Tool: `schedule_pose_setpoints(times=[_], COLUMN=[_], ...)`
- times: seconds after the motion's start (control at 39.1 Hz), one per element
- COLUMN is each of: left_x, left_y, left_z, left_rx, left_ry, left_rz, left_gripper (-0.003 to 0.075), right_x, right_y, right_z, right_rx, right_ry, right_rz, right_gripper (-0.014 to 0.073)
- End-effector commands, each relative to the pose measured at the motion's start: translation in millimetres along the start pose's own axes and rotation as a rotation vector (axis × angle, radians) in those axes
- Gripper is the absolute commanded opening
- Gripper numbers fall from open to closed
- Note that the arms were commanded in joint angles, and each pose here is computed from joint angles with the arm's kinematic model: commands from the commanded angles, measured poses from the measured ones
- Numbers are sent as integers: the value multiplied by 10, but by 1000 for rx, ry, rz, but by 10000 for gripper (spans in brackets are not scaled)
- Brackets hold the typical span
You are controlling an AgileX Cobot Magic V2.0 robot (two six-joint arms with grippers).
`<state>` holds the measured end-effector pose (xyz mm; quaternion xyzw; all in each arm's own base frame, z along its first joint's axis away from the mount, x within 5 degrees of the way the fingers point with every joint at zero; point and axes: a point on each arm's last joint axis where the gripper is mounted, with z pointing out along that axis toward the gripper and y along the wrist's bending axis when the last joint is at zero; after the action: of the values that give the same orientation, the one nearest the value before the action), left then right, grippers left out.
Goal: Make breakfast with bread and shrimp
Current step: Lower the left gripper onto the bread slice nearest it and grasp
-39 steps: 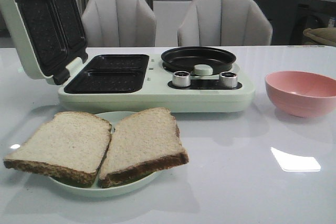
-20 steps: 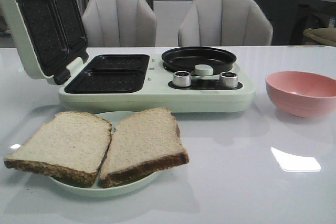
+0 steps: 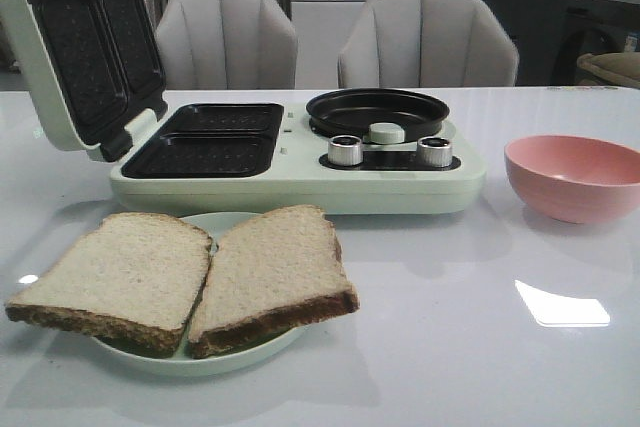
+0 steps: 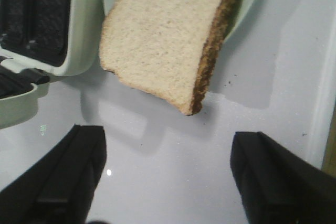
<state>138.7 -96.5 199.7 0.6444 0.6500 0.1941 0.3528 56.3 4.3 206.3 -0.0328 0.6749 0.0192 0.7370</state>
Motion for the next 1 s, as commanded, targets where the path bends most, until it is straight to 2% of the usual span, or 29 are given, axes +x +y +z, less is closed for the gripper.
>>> schedule_pose_setpoints(times=[0.0, 0.23, 0.61, 0.97], left_x=[-89, -184, -327, -311], left_y=[44, 78, 126, 111], left_z=[71, 228, 504, 681], left_rx=[1, 10, 38, 42], left_ry=[-3, 20, 82, 119], left_rz=[53, 36, 134, 271], left_gripper=[549, 549, 549, 548], right_x=[-131, -131, -131, -131], right_y=[5, 5, 5, 5], right_z=[-22, -22, -22, -22], right_rx=[-6, -6, -6, -6], right_ry=[-104, -104, -104, -104], right_rz=[-4, -4, -4, -4], right_gripper=[141, 141, 141, 141])
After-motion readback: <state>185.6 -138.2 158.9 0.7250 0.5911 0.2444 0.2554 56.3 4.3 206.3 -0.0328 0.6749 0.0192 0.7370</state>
